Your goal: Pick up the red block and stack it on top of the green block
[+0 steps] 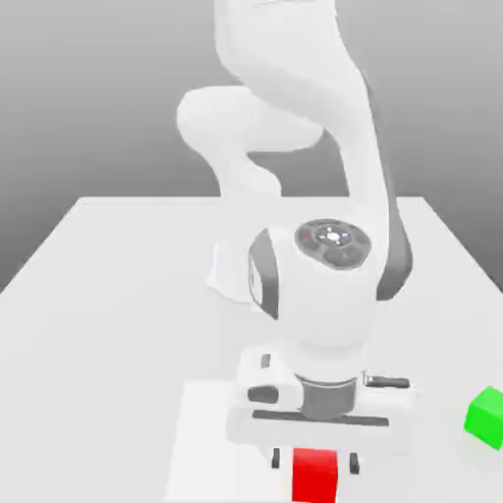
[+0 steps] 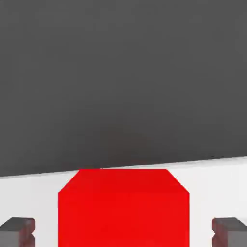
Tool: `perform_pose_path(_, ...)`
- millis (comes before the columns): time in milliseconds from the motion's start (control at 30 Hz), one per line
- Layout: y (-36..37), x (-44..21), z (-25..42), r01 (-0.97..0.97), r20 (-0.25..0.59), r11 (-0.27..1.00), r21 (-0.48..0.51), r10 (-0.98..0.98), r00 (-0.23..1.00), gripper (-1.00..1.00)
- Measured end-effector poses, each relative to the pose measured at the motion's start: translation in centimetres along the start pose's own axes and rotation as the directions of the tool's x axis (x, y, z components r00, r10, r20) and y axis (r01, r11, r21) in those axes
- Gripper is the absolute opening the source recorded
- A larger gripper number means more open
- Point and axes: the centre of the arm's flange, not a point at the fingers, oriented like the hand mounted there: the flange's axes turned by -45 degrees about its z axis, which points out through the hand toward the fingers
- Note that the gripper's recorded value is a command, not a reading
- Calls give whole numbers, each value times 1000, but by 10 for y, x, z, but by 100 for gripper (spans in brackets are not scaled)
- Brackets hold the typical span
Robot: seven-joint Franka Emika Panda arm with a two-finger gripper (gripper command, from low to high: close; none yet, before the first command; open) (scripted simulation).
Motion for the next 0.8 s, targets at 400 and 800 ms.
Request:
perform_pose_path(400,-57,-13,-68,138,2,990,3,-138,990,-100)
perform_pose_path(800,-244,-116,-38,600,0,800,1,-600,800,100)
